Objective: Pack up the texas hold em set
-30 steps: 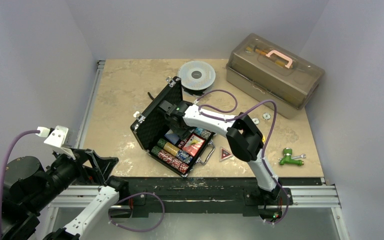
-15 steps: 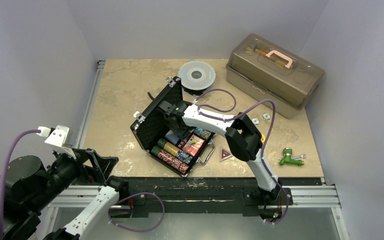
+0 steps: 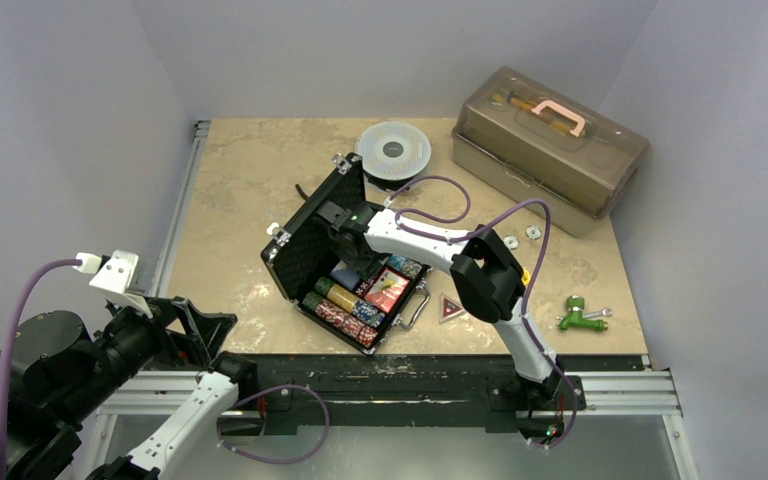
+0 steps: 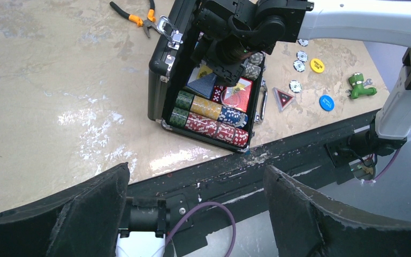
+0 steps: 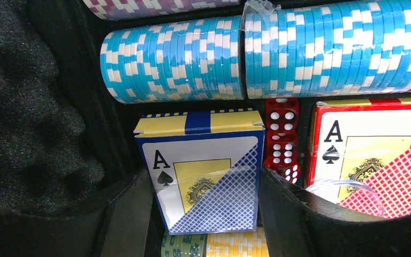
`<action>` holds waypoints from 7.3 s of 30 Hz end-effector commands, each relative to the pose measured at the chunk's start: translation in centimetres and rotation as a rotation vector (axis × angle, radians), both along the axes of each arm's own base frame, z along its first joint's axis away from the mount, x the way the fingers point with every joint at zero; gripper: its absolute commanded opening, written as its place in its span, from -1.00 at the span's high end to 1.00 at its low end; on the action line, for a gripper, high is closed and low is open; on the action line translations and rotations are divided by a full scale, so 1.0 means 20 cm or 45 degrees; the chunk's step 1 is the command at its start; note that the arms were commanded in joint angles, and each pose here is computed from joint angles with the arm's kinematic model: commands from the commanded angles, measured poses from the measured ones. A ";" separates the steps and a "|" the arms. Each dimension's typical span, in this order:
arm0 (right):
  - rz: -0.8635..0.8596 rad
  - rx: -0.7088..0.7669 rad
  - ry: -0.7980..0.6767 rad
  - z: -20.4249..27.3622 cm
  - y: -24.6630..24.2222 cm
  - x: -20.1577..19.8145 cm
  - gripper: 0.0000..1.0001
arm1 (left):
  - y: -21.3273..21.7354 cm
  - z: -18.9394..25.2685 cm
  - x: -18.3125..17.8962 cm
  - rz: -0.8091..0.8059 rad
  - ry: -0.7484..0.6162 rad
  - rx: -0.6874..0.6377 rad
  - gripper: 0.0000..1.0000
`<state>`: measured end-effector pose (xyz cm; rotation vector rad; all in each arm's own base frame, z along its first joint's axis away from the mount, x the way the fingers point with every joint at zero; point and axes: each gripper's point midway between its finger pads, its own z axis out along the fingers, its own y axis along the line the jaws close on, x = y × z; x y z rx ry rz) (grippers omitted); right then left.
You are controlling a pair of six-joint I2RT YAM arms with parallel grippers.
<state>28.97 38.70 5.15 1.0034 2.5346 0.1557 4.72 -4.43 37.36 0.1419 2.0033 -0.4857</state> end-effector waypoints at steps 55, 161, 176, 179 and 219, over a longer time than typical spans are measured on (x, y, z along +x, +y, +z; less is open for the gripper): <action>0.491 -0.019 0.307 0.00 -1.22 -0.41 -0.98 | -0.14 0.03 0.38 0.171 0.101 -0.221 -0.81; 0.838 -0.071 0.031 0.08 -0.95 -0.35 -0.98 | -0.12 0.00 0.22 0.040 0.080 -0.130 -0.79; 1.006 -0.209 0.134 -0.06 -0.98 -0.32 -0.89 | -0.18 -0.01 0.24 -0.008 0.121 -0.160 -0.78; 1.000 -0.227 0.137 -0.07 -0.98 -0.31 -0.92 | -0.17 -0.01 0.24 0.001 0.122 -0.157 -0.79; 1.002 -0.290 0.197 -0.20 -1.05 -0.34 -0.43 | -0.18 -0.02 0.26 0.013 0.141 -0.161 -0.78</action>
